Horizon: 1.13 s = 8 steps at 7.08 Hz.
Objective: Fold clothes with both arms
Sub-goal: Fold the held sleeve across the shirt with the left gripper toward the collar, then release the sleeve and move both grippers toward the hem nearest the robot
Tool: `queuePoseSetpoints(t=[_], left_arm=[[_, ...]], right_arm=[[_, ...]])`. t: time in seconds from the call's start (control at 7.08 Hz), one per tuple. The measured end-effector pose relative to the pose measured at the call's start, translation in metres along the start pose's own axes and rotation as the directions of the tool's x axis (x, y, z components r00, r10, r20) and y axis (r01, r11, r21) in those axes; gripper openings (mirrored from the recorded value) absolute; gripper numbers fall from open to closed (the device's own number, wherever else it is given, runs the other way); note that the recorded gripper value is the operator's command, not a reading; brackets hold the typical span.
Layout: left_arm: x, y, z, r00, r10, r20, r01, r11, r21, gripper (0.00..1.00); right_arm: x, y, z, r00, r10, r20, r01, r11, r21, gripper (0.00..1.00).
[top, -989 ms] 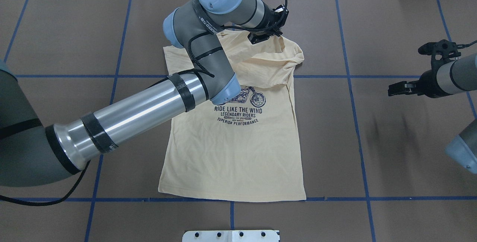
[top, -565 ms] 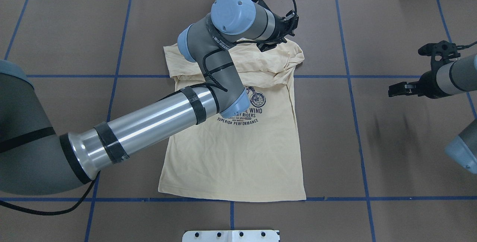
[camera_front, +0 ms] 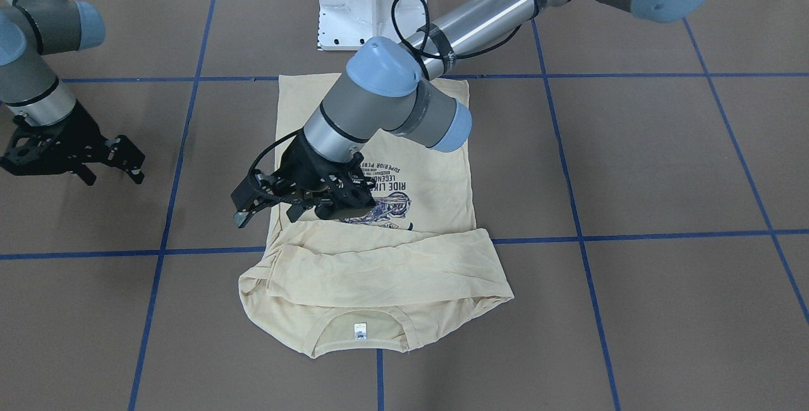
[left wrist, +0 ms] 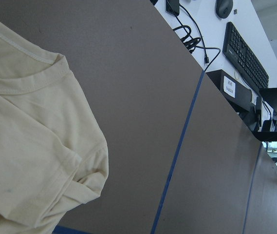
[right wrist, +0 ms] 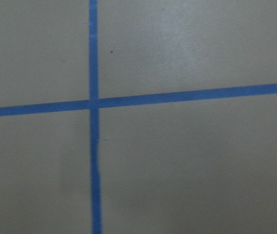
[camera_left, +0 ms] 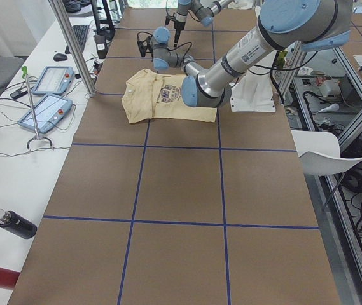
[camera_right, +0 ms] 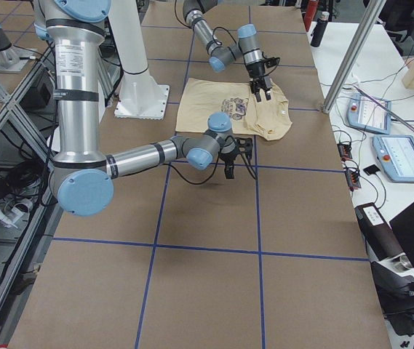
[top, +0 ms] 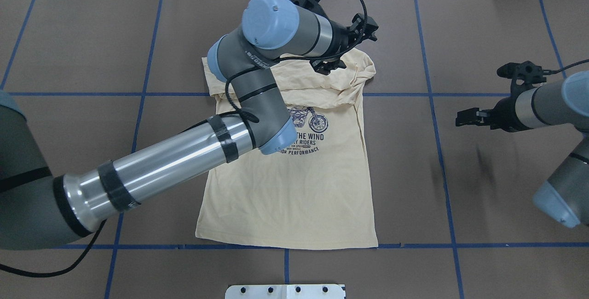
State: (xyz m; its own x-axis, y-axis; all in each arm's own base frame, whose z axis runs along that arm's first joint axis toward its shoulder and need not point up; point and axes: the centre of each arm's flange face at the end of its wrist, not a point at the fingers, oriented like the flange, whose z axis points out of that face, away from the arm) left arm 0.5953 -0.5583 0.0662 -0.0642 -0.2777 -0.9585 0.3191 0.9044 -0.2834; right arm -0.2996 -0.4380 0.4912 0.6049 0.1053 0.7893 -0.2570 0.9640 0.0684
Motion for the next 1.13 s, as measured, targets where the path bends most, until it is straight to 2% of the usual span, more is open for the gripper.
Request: queuePoseSetpoints(t=[0.14,0.28,0.42,0.57,0.71,0.85,0.99,1.13], left_arm=[[-0.031,0.002,-0.027,0.999,0.053,-0.010,-0.053,0.998,-0.031,0.93],[-0.067,0.000,-0.056,0.992,0.123,-0.008,-0.124,0.991,-0.056,0.92],[-0.101,-0.006,-0.090,0.976,0.217,0.010,-0.216,0.973,-0.081,0.90],[-0.131,-0.012,-0.122,0.951,0.308,0.035,-0.304,0.948,-0.095,0.90],[-0.161,-0.024,-0.154,0.918,0.392,0.057,-0.385,0.917,-0.108,1.00],[-0.184,-0.044,-0.183,0.892,0.445,0.077,-0.435,0.892,-0.125,1.00],[-0.203,-0.060,-0.204,0.883,0.460,0.091,-0.445,0.884,-0.144,1.00],[-0.219,-0.066,-0.218,0.886,0.452,0.102,-0.434,0.887,-0.159,0.99]], right_arm=[[-0.045,0.027,0.014,0.994,0.097,0.043,-0.098,0.995,0.018,1.00],[-0.095,0.062,0.027,0.979,0.187,0.085,-0.191,0.981,0.043,0.99],[-0.136,0.106,0.026,0.960,0.261,0.102,-0.267,0.962,0.054,0.99],[-0.172,0.154,0.016,0.943,0.324,0.083,-0.329,0.943,0.059,0.97],[-0.199,0.205,0.009,0.925,0.374,0.071,-0.379,0.922,0.077,0.92],[-0.212,0.250,0.007,0.909,0.411,0.071,-0.416,0.904,0.095,0.92],[-0.216,0.283,0.009,0.907,0.418,0.058,-0.422,0.898,0.122,0.88],[-0.215,0.301,0.012,0.908,0.417,0.028,-0.417,0.897,0.144,0.81]])
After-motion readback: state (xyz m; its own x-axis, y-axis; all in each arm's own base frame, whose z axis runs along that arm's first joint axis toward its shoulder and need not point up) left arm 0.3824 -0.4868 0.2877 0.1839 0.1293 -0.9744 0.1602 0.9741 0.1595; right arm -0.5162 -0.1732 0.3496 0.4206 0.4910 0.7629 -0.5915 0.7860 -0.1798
